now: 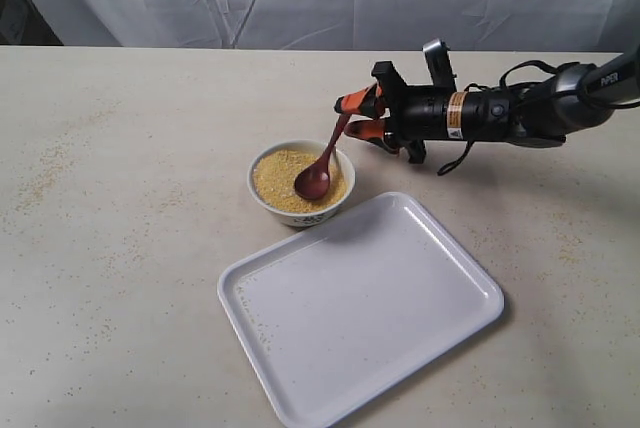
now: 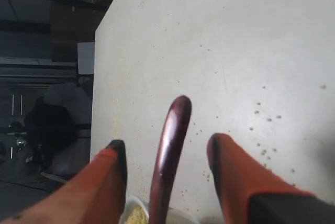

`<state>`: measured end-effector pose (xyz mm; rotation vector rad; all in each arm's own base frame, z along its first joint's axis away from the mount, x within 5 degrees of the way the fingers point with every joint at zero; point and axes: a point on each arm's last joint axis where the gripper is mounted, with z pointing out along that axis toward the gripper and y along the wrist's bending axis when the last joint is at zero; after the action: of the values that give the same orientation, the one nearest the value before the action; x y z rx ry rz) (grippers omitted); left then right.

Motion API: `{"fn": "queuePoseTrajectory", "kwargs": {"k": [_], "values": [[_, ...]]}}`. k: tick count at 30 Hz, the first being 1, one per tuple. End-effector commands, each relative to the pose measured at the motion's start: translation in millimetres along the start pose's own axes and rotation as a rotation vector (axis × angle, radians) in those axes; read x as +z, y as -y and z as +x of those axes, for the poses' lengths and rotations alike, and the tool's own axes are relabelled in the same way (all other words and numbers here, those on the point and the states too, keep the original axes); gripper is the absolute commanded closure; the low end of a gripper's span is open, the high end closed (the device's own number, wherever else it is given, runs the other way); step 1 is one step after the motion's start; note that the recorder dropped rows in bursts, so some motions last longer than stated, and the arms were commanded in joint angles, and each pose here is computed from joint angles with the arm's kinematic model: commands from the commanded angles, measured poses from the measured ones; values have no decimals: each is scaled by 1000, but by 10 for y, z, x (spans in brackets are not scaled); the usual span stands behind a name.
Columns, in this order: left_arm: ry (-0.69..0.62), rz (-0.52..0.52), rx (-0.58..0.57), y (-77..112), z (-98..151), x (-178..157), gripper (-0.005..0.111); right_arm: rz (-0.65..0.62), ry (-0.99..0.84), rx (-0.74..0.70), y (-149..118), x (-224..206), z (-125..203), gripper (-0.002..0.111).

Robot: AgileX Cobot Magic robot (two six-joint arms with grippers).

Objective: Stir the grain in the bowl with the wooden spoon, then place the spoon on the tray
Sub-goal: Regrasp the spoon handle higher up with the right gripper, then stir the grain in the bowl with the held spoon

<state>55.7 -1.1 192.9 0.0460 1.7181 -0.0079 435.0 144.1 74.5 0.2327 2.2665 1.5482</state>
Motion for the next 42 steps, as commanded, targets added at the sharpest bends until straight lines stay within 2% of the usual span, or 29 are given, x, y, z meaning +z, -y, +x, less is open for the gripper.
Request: {"fn": "queuePoseTrajectory", "kwargs": {"k": [1, 5, 8, 12, 16, 20, 22, 25, 27, 30, 37, 42], "values": [[5, 0, -6, 0, 7, -1, 107, -3, 33, -1, -48, 56, -57, 72], [5, 0, -6, 0, 7, -1, 107, 19, 93, 46, -26, 68, -100, 108], [5, 0, -6, 0, 7, -1, 107, 49, 141, 87, -13, 98, -118, 106], [5, 0, -6, 0, 7, -1, 107, 2, 169, 106, -92, 153, -105, 105], [5, 0, -6, 0, 7, -1, 107, -49, 216, 32, -324, 148, -148, 105], [5, 0, -6, 0, 7, -1, 107, -110, 253, -198, -735, 55, -206, 105], [5, 0, -6, 0, 7, -1, 107, -147, 252, -413, -975, 14, -182, 105], [5, 0, -6, 0, 7, -1, 107, -171, 209, -682, -1209, 36, -61, 105], [5, 0, -6, 0, 7, -1, 107, -184, 159, -760, -1283, 110, 59, 105], [5, 0, -6, 0, 7, -1, 107, -181, 82, -831, -1331, 274, 268, 105], [5, 0, -6, 0, 7, -1, 107, -61, 7, -935, -1323, 637, 649, 105], [5, 0, -6, 0, 7, -1, 107, 98, 13, -986, -1178, 727, 670, 105]]}}
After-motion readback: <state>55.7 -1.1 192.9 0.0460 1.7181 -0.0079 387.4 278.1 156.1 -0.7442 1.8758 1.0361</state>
